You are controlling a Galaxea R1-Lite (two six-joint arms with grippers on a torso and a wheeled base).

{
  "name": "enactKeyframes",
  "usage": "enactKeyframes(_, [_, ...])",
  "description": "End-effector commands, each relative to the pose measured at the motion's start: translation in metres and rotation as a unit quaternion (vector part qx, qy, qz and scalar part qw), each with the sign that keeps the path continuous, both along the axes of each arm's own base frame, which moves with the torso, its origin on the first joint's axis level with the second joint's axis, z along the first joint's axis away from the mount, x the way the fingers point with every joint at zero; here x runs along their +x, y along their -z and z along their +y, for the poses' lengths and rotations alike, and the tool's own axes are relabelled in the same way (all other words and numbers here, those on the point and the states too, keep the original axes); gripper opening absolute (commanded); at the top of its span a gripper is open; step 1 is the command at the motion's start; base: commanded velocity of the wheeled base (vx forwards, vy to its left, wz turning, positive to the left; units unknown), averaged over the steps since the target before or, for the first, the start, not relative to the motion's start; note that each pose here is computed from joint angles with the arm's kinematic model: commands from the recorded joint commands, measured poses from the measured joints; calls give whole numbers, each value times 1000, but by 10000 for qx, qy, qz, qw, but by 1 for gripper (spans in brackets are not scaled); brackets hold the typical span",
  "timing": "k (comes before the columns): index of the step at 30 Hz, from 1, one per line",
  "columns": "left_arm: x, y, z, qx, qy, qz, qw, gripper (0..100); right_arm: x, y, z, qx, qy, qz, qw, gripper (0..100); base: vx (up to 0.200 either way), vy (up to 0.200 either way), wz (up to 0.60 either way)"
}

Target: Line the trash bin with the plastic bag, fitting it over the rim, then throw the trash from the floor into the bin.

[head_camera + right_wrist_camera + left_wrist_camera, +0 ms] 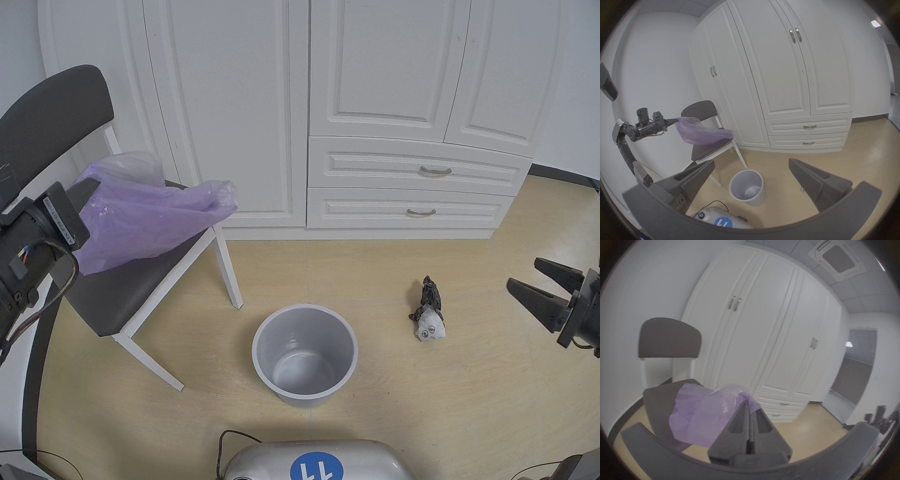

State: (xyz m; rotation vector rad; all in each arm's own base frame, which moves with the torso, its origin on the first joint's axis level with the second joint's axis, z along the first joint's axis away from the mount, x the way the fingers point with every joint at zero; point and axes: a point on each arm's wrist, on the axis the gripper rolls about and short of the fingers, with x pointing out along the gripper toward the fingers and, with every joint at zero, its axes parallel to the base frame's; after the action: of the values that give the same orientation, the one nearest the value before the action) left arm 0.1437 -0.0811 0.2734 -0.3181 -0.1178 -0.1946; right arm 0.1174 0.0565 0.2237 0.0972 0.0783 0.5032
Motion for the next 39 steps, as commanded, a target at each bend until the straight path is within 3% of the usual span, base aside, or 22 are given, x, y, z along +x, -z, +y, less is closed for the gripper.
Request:
enactKeyframes(1, [-24,-7,1,-124,797,-304,9963,0,19,19,25,-50,-196,448,9988,100,0,0,0])
enactKeyframes(7, [-46,-4,6,-132,1624,-492,9854,0,33,18,46,116,-439,611,9971,100,0,0,0])
enactKeyframes(11, [-54,-2,11,-123,2004,-587,9779,0,46,26,60,238,-189,963,9949,100,0,0,0])
enactKeyframes(15, [-53,0,10,-133,2051,-535,9772,0,54,33,66,119,136,1159,9931,100,0,0,0])
enactKeyframes(23, [-50,3,7,-115,2074,-501,9769,0,62,56,74,-442,200,1840,9817,100,0,0,0])
enactKeyframes(30, [-49,2,6,-271,2172,-612,9738,0,64,66,85,-625,45,2055,9766,100,0,0,0])
enactKeyframes(35, [-48,0,4,-413,2318,-637,9698,0,53,84,99,-935,-325,2315,9678,100,0,0,0])
enactKeyframes(39, [-48,-1,4,-477,2322,-717,9688,0,48,86,105,-1000,-495,2346,9657,100,0,0,0])
